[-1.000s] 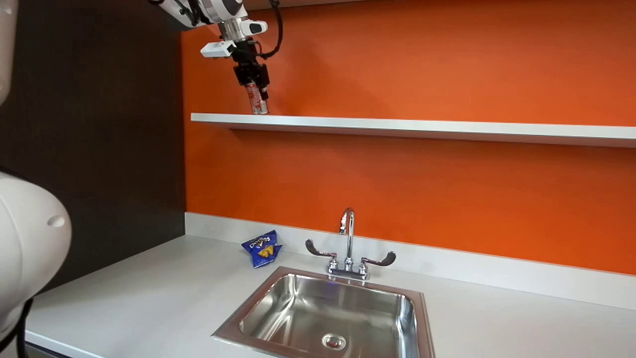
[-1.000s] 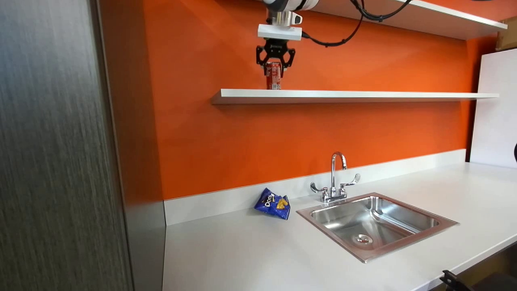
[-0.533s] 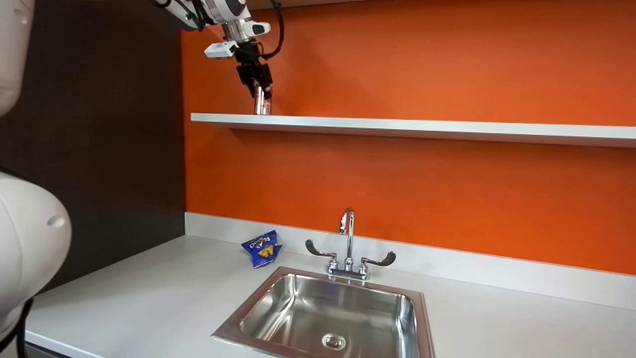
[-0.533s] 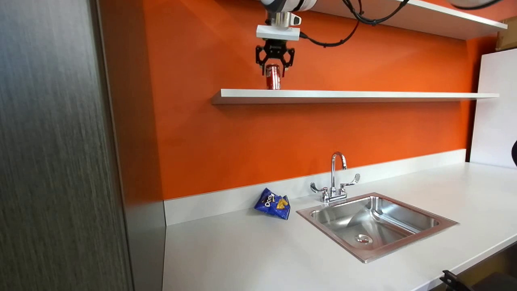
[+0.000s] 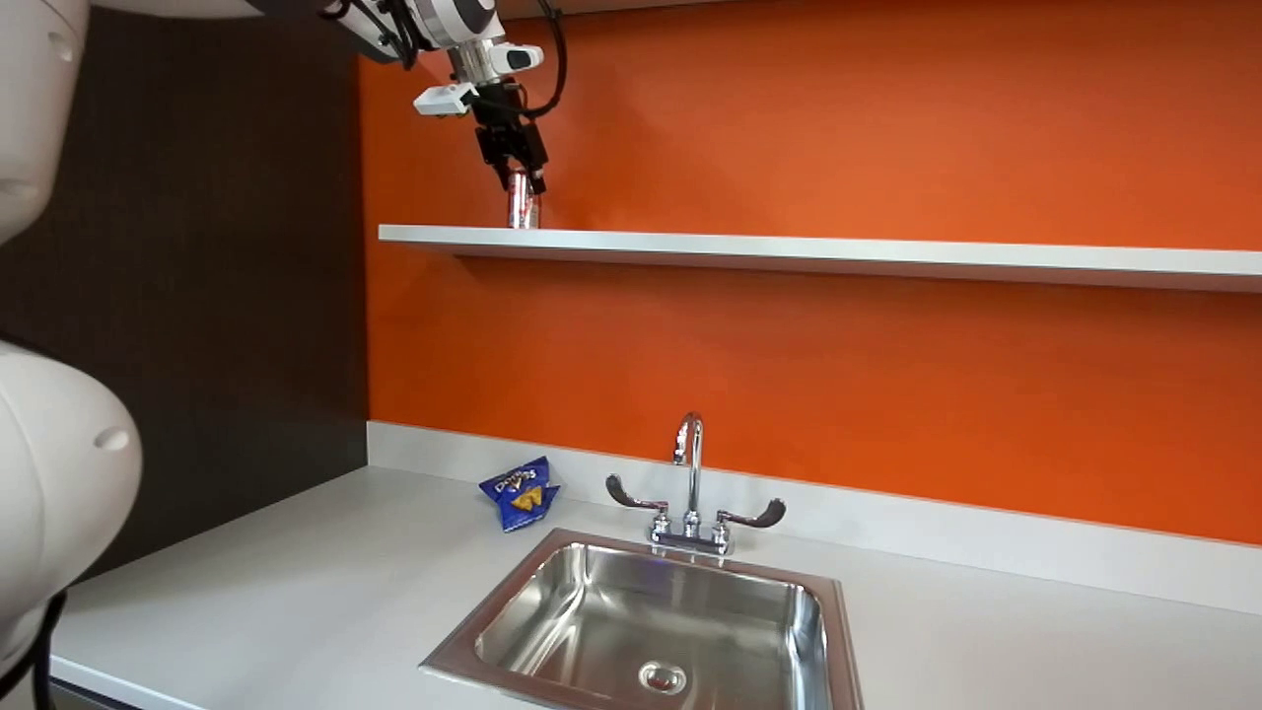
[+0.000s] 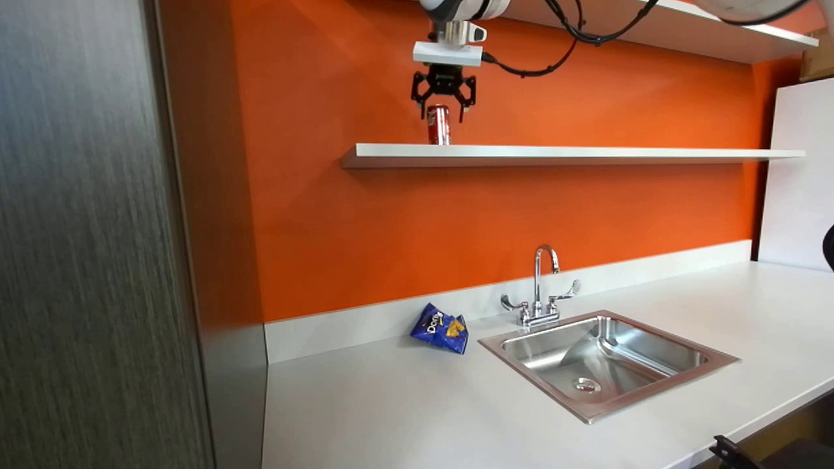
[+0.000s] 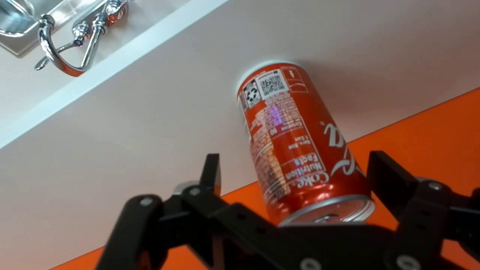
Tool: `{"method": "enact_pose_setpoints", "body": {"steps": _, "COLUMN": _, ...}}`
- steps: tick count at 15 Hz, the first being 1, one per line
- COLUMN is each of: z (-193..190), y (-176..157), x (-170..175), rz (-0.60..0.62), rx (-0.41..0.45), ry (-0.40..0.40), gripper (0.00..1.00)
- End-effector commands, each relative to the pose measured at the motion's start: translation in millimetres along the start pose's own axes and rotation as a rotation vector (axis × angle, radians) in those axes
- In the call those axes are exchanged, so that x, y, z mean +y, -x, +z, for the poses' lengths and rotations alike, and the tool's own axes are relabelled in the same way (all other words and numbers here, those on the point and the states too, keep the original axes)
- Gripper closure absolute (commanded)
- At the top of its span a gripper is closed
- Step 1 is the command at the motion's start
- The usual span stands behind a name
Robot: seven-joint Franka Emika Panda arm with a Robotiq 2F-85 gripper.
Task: Put the Cola can on the left side of the first shelf
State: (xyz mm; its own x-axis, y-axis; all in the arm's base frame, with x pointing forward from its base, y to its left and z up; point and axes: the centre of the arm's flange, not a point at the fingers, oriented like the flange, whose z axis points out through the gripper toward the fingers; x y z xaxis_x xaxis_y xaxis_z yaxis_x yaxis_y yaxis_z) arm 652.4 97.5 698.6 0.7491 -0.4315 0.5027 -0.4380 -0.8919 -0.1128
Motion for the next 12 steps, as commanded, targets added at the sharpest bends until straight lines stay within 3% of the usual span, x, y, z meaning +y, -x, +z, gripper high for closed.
{"method": "enact_pose_setpoints", "body": {"steps": 1, "z": -6, "y": 4, "x": 5, "rz": 0.017, "rx": -0.007, "ry": 0.009, "gripper": 0.0}}
{"method": "enact_pose_setpoints", "body": {"steps": 12, "z": -27, "y": 49, "x": 34, "rz": -0.019, "rx": 0.005, "ry": 0.001, "gripper": 0.0}}
